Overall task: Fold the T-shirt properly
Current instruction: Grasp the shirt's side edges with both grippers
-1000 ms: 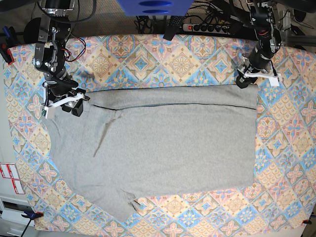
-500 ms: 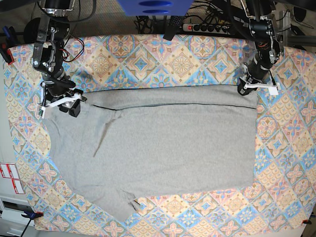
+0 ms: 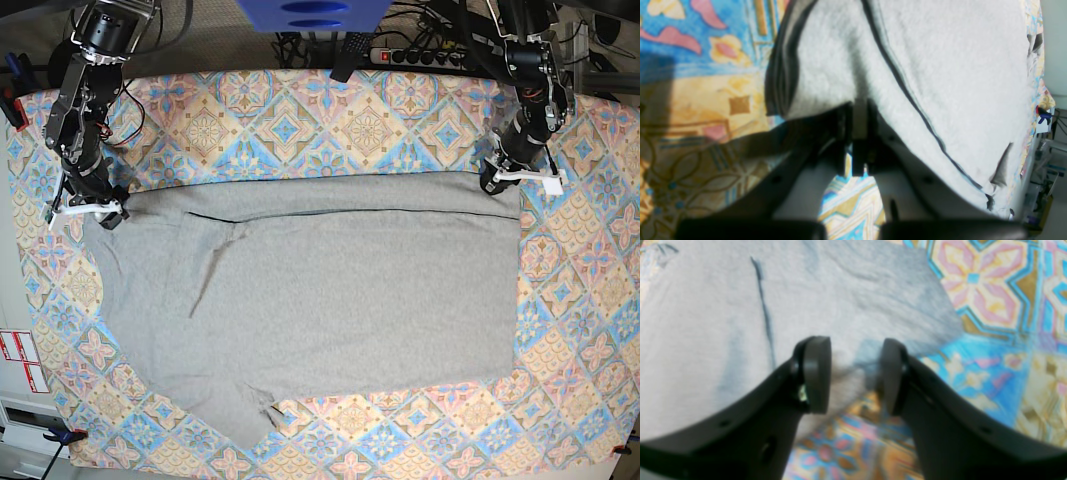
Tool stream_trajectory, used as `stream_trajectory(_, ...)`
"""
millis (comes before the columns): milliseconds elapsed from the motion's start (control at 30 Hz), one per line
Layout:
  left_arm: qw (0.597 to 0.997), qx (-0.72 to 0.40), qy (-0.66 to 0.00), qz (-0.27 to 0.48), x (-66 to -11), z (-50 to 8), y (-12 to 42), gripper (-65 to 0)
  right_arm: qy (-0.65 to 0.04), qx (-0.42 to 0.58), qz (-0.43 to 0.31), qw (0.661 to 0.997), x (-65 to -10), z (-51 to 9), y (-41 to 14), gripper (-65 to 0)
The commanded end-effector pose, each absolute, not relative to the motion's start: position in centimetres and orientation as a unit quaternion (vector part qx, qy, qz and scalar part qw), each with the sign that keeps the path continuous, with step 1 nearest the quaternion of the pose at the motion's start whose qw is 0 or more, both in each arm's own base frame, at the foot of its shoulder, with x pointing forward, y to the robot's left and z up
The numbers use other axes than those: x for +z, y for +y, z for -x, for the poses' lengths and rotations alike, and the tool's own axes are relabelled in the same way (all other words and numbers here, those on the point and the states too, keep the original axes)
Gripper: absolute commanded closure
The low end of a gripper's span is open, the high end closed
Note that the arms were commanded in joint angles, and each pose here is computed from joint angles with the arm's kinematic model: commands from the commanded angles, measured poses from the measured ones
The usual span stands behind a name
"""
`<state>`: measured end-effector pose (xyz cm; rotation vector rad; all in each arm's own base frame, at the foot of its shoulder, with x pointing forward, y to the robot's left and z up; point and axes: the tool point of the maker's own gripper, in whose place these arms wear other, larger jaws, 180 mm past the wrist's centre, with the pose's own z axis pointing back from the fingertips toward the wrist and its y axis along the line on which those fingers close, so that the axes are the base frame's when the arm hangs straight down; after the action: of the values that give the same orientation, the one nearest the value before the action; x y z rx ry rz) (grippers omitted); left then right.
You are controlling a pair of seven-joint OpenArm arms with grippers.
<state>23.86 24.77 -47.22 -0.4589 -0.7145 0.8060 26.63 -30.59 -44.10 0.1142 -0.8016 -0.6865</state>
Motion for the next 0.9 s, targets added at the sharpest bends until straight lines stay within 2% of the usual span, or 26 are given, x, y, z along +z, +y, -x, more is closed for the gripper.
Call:
stream_trajectory(0, 0.834, 0.373, -0.345, 0.216, -46.7, -24.3, 25.1, 0.0, -0.381, -0.331, -0.045, 0.862, -44.2, -26.5, -31.4, -25.3)
stream_trajectory(367, 0.834, 0.373, -0.346, 0.216, -46.6, -24.3, 25.1, 0.0, -0.342, -0.361, -0.056, 0.866, -47.3, -26.2, -31.2, -25.3)
stream_trajectory(733, 0.834, 0.374, -0.345, 0.217, -46.7, -24.2, 25.0, 0.0, -0.341, -0.373, -0.072, 0.860, -47.6, -28.4, -30.8, -24.4)
stream_trajectory(800, 0.834, 0.374, -0.345, 0.217, -46.7, -24.2, 25.0, 0.0, -0.342, -0.373, -0.072, 0.860, -47.6, -28.4, -30.8, -20.7)
stream_trajectory(867, 0.834, 0.373, -0.344, 0.217, -46.7, -24.1, 25.0, 0.0, -0.342, -0.373, -0.071, 0.859, -47.6, -28.4, -30.9, -14.1)
